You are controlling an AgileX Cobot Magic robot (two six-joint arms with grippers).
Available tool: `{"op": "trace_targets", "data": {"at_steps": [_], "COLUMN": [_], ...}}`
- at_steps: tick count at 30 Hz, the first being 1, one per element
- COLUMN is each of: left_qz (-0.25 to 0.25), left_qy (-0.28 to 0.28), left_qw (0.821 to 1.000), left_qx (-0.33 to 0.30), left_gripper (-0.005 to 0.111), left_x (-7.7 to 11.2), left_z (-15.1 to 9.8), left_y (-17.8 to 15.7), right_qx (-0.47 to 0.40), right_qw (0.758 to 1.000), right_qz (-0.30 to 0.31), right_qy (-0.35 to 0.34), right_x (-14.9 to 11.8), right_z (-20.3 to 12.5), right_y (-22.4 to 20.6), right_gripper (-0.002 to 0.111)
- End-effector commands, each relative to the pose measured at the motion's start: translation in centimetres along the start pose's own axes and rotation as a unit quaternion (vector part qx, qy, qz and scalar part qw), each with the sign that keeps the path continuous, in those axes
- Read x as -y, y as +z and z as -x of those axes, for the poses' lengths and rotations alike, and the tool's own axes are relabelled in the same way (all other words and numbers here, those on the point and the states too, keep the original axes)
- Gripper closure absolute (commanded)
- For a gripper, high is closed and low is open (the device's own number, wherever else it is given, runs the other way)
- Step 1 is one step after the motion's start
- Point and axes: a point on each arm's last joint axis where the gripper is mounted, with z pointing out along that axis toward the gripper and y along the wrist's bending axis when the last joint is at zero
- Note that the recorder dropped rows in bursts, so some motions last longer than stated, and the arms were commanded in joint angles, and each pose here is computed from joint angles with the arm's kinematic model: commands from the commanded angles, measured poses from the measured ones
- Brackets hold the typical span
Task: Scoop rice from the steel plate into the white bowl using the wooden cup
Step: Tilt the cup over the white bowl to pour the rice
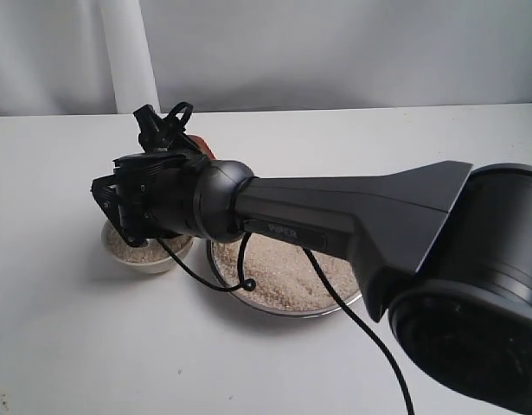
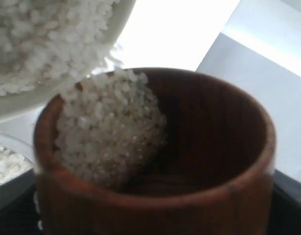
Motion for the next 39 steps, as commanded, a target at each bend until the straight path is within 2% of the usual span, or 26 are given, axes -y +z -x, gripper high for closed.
{"op": "trace_targets", "data": {"at_steps": [1, 5, 15, 26, 34, 39], "left_qz": [-0.003, -0.003, -0.003, -0.003, -0.003, -0.003], "left_qy": [-0.005, -0.005, -0.005, -0.005, -0.005, -0.005], "left_qw": [1.000, 1.000, 1.000, 1.000, 1.000, 1.000], "left_qx": [0.000, 0.000, 0.000, 0.000, 0.000, 0.000], "left_gripper": [0.107, 0.107, 0.107, 0.107, 0.107, 0.107], "left_x": [0.0, 0.0, 0.0, 0.0, 0.0, 0.0], "left_z": [0.0, 0.0, 0.0, 0.0, 0.0, 0.0], "left_y": [0.0, 0.0, 0.0, 0.0, 0.0, 0.0], "right_qx": [-0.017, -0.005, -0.008, -0.022, -0.034, -0.021], "right_qw": [1.000, 0.999, 0.999, 0.995, 0.992, 0.993], "right_qz": [0.017, 0.045, 0.047, 0.069, 0.043, 0.017], "right_qy": [0.006, 0.008, -0.020, -0.062, -0.113, -0.111], "right_x": [0.1, -0.4, 0.3, -0.1, 0.9, 2.3], "right_z": [-0.6, -0.1, 0.7, 0.7, 0.0, -0.5], "right_y": [-0.3, -0.7, -3.5, -3.8, -4.3, -5.7], "right_gripper": [0.108, 0.108, 0.108, 0.108, 0.108, 0.108]}}
